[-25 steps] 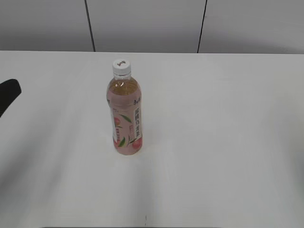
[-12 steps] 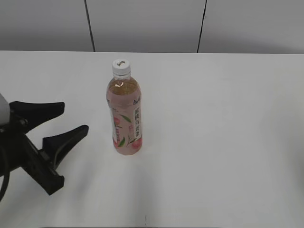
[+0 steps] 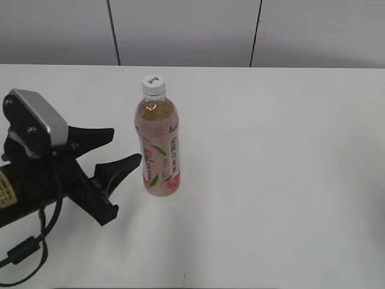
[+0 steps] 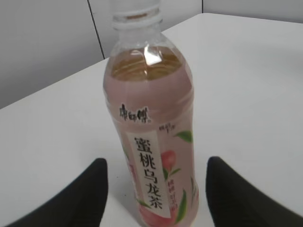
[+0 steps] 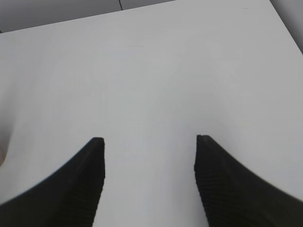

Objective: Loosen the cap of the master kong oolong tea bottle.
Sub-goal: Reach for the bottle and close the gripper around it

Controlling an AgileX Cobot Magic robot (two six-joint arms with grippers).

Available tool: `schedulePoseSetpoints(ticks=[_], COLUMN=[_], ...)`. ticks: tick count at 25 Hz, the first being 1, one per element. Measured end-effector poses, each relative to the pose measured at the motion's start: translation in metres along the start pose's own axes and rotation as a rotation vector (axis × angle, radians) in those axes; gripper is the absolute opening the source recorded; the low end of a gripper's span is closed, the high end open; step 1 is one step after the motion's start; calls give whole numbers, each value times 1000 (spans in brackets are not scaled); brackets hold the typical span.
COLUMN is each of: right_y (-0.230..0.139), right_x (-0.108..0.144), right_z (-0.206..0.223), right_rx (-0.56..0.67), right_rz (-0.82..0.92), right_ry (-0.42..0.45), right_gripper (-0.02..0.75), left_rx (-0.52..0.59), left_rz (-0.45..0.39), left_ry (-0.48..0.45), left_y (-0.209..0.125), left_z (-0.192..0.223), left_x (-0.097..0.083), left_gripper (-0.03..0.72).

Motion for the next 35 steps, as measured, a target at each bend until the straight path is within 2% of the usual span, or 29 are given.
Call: schedulePoseSetpoints(ticks=[7,10,27,35], right_y=[1,1,-4,-6], right_x=[0,0,-2,-1], right_z=[0,2,13,18], right_rx=[-4,-2,54,77], right_rz=[2,2,10,20], right_ry=[0,-1,3,8], right_gripper=[455,455,455,455], left_rx=[40,58,4,-51], left_rz=[3,-2,-26,-31], left_ry=[7,6,-44,-57], left_y=[-5,-11,-13,-4], left_z=[19,25,72,77], left_x=[6,7,10,9], left_gripper=[519,535,540,540])
Point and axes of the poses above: a point on each arm's last joint axis where the gripper is mounted, z pointing out along that axis toward the gripper, x along the wrist's bending axis when the last joint is at zero, y = z × x, the point moved 9 cm from there along z, pointing out along that axis toward the gripper, and after that the axes turned 7 degrees about -z, right-handed, at the moved point
